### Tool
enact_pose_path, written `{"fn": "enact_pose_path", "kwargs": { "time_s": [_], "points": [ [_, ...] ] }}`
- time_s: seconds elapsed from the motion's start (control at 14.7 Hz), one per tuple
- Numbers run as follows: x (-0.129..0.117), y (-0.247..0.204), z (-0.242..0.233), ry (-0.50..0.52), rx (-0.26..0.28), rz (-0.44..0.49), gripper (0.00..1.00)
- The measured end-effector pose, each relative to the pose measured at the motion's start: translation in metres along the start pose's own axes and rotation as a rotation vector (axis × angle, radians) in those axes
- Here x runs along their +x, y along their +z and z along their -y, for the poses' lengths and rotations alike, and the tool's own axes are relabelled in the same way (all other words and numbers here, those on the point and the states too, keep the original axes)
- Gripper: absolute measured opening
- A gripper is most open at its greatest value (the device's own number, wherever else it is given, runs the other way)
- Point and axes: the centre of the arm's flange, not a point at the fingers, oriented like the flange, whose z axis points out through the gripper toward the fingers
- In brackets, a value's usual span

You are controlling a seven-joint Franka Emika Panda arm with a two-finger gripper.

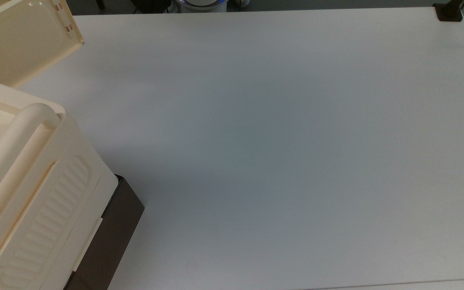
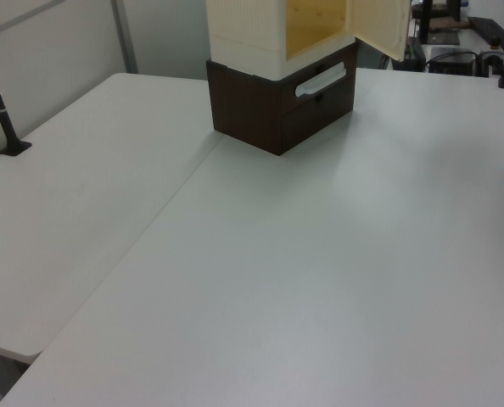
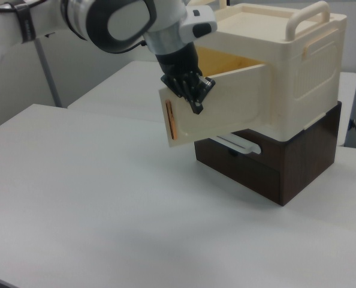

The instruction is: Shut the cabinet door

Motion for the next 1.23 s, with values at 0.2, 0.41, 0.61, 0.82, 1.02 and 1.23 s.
{"fn": "enact_pose_path", "kwargs": {
  "time_s": [0.2,0.41,0.61,0.82,1.02,1.23],
  "points": [
    [0.015,0.013,0.003,0.087,0.049,-0.08,0.01],
    [0.03,0.025,0.007,0.175,0.095,-0.164,0.01],
    [0.046,0.036,0.005,0.251,0.126,-0.268,0.01],
    [0.054,0.036,0.007,0.319,0.135,-0.332,0.01],
    [0.068,0.047,0.018,0.413,0.151,-0.43,0.01],
    [0.077,0.065,0.019,0.469,0.149,-0.494,0.01]
  ]
}}
